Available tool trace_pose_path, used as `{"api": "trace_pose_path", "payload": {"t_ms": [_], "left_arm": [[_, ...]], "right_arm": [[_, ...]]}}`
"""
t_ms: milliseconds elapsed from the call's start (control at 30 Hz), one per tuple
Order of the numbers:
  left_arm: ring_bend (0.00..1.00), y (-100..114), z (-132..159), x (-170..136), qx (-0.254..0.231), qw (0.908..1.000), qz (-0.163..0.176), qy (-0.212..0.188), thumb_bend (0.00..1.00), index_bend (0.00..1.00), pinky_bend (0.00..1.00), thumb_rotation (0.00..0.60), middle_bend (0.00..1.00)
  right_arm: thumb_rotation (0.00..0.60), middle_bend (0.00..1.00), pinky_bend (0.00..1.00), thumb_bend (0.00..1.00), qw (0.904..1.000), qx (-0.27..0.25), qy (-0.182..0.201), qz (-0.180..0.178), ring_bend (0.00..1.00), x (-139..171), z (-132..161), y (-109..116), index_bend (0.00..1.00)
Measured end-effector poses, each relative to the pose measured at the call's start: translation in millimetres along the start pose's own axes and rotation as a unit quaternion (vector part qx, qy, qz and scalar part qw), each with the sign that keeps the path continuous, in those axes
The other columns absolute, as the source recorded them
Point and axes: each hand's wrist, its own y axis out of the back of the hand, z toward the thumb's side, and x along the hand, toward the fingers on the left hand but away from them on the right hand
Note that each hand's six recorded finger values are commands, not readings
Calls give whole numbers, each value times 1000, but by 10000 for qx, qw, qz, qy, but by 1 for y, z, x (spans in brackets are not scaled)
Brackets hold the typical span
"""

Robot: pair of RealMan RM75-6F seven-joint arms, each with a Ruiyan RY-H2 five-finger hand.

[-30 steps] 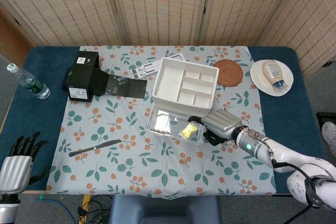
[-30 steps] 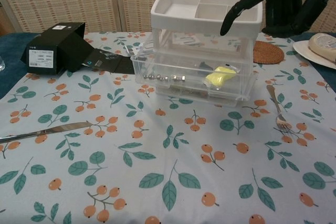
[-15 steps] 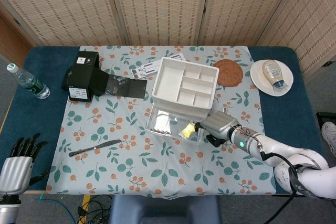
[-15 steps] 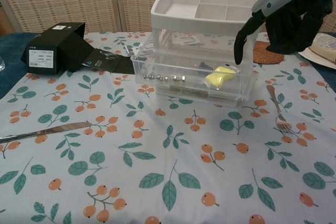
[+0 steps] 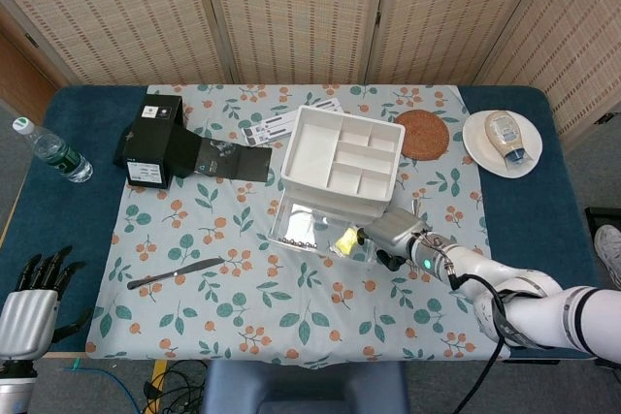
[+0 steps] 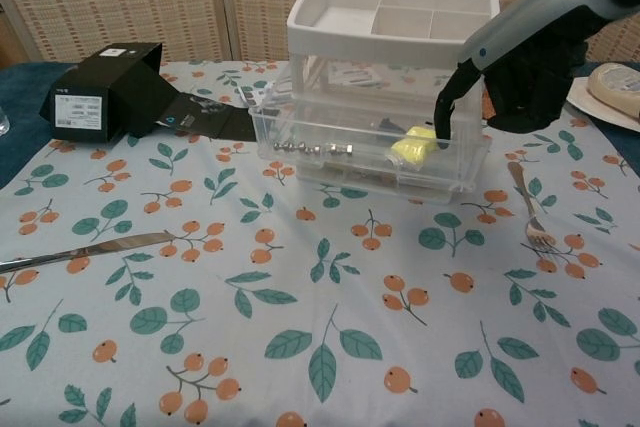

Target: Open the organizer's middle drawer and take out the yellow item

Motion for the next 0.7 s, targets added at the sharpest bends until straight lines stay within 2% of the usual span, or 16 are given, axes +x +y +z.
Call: {"api": "trace_pose_path", "payload": {"t_ms": [400, 700], "left_arm": [[133, 2, -1, -1, 5, 10000, 19, 30, 219, 227, 77, 600, 106], [133, 1, -3, -2, 3, 10000, -2, 57, 219, 226, 76, 600, 106]], "right_arm": [[600, 907, 1000, 705, 9999, -97, 43, -26, 1000, -15, 15, 9, 215], [600, 907, 1000, 705, 9998, -172, 94, -26, 1000, -18, 21, 14, 141]]}}
